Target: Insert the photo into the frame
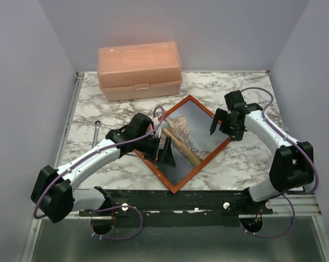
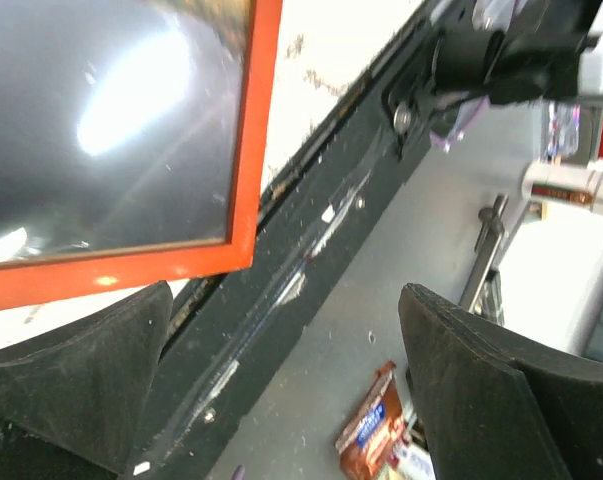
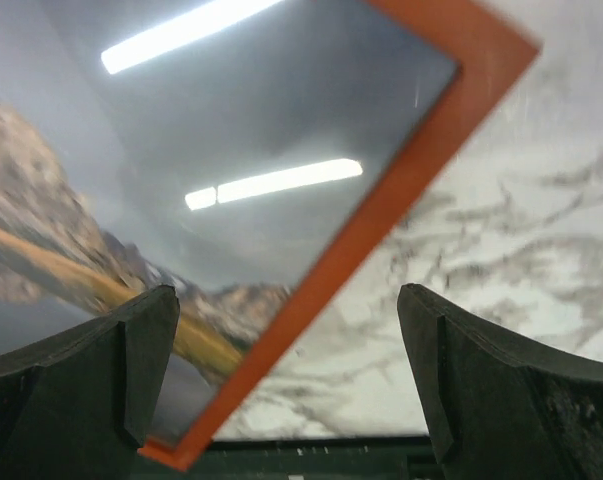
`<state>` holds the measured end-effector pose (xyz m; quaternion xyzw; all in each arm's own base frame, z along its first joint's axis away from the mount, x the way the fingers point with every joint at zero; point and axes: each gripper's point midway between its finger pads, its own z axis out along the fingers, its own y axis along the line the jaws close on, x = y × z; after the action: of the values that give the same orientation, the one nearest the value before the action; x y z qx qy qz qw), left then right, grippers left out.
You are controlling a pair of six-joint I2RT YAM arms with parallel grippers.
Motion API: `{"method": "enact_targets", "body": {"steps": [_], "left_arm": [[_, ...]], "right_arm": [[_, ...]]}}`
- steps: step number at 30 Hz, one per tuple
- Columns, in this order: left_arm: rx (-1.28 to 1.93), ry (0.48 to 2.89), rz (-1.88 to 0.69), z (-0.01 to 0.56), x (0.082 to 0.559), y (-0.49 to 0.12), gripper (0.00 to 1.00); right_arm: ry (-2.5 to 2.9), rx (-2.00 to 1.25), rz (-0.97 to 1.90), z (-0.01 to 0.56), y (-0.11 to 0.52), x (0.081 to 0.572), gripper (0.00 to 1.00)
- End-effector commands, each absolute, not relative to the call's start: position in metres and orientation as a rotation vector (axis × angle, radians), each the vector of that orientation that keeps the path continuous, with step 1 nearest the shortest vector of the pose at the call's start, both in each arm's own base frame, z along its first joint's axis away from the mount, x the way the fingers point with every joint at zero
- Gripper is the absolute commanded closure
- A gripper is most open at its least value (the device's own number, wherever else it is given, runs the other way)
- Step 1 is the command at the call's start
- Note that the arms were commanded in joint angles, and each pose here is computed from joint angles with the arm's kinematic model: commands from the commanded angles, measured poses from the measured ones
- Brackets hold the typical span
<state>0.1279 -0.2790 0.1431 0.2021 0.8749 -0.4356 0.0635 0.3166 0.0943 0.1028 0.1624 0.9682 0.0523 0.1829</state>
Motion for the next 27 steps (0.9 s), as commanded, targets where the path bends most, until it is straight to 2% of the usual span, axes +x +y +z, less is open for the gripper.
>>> {"method": "enact_targets", "body": {"steps": [1, 7, 14, 20, 22, 23, 24, 26, 27], "left_arm": [[0.534, 2.442, -1.215, 0.184, 0.172, -0.260, 0.02], [0.378, 2.331, -1.172, 0.210, 0.208, -0.232, 0.02], [0.341, 2.342, -1.191, 0.204, 0.210, -0.224, 0.01], [0.299, 2.342, -1.168, 0.201, 0.214, -0.215, 0.02], [0.288, 2.333, -1.157, 0.202, 0.217, -0.212, 0.01], [0.281, 2.331, -1.149, 0.203, 0.218, -0.210, 0.02], [0.278, 2.330, -1.144, 0.204, 0.220, -0.208, 0.01], [0.264, 2.330, -1.133, 0.204, 0.223, -0.205, 0.02], [0.253, 2.335, -1.126, 0.203, 0.226, -0.203, 0.01]], "right_arm": [[2.846, 0.555, 0.253, 0.078, 0.101, 0.257, 0.00], [2.896, 0.632, 0.361, 0.046, 0.111, 0.224, 0.03], [2.922, 0.618, 0.383, 0.026, 0.128, 0.240, 0.11], [2.975, 0.554, 0.287, 0.007, 0.131, 0.245, 0.27], [2.975, 0.539, 0.257, 0.008, 0.128, 0.245, 0.40], [2.969, 0.529, 0.250, 0.010, 0.127, 0.245, 0.52], [2.966, 0.520, 0.233, 0.010, 0.125, 0.245, 0.59], [2.952, 0.492, 0.192, 0.014, 0.119, 0.247, 0.60], [2.946, 0.465, 0.178, 0.017, 0.117, 0.249, 0.64]]}}
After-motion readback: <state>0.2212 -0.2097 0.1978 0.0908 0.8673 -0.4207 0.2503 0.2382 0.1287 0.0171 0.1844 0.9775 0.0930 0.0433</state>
